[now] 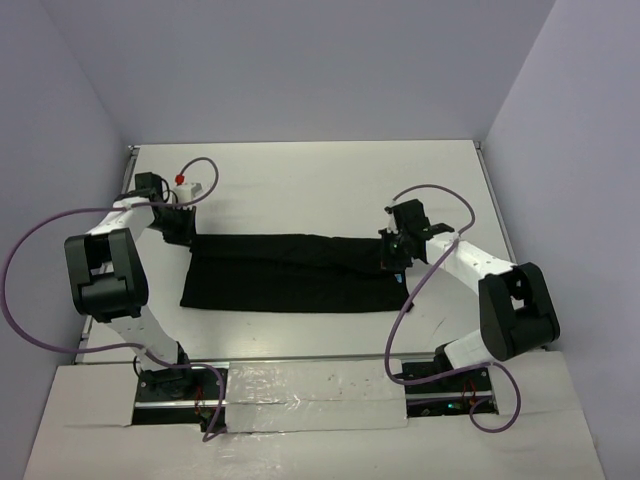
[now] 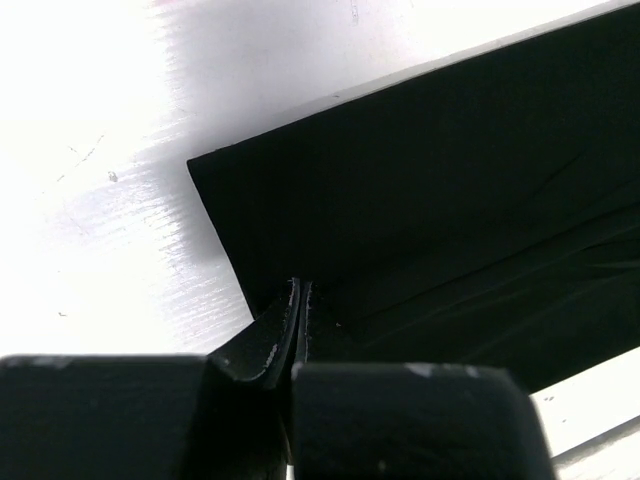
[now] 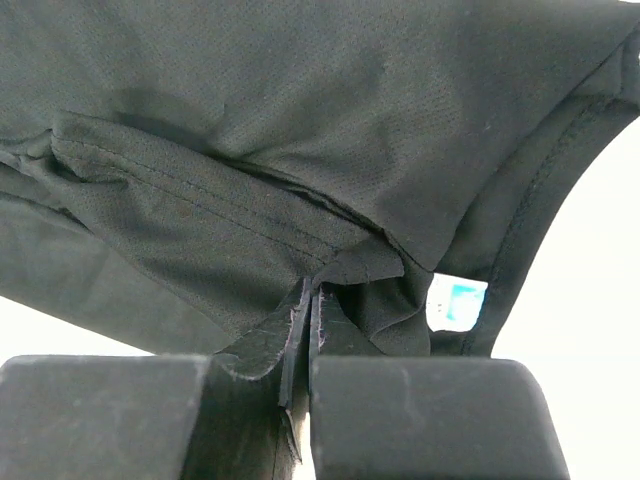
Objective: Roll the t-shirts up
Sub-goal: Fold the T-shirt at the center of the board.
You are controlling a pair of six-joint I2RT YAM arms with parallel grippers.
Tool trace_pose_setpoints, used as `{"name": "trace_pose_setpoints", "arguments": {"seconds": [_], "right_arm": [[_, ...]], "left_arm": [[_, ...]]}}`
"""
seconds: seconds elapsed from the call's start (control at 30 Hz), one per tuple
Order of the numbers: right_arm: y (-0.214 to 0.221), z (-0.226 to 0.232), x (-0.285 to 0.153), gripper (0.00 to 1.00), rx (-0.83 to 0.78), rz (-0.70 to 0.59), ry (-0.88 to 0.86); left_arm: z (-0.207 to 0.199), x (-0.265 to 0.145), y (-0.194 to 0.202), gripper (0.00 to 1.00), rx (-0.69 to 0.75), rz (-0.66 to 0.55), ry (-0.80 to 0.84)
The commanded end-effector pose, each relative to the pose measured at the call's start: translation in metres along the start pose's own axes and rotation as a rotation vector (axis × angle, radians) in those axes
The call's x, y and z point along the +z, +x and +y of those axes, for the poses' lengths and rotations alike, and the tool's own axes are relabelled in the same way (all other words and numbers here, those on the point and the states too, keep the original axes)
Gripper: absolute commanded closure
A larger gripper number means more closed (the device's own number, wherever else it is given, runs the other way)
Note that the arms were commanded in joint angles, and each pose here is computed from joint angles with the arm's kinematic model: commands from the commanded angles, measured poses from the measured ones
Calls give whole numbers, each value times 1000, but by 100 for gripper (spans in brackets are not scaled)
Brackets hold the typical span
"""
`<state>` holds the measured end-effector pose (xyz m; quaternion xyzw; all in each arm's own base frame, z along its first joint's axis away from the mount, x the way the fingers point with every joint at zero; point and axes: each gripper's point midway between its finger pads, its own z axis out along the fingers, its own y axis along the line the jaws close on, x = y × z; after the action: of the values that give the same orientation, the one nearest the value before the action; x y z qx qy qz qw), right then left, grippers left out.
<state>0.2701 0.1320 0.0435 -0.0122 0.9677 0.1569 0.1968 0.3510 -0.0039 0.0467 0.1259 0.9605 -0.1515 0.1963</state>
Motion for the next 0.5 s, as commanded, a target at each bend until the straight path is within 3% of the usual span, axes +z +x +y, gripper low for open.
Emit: {"name": "trace_pose_setpoints", "arguments": {"seconds": [0.0, 0.2, 0.47], "right_arm": [[-15, -2, -3, 100, -11, -58, 23], [-20, -5, -18, 100, -39, -86, 54], [20, 4, 6, 96, 7, 20, -1]], "left_arm": [[7, -13, -20, 100, 42, -49, -31], [14, -16, -23, 100, 61, -48, -53], [16, 4, 7, 100, 42, 23, -60]]}}
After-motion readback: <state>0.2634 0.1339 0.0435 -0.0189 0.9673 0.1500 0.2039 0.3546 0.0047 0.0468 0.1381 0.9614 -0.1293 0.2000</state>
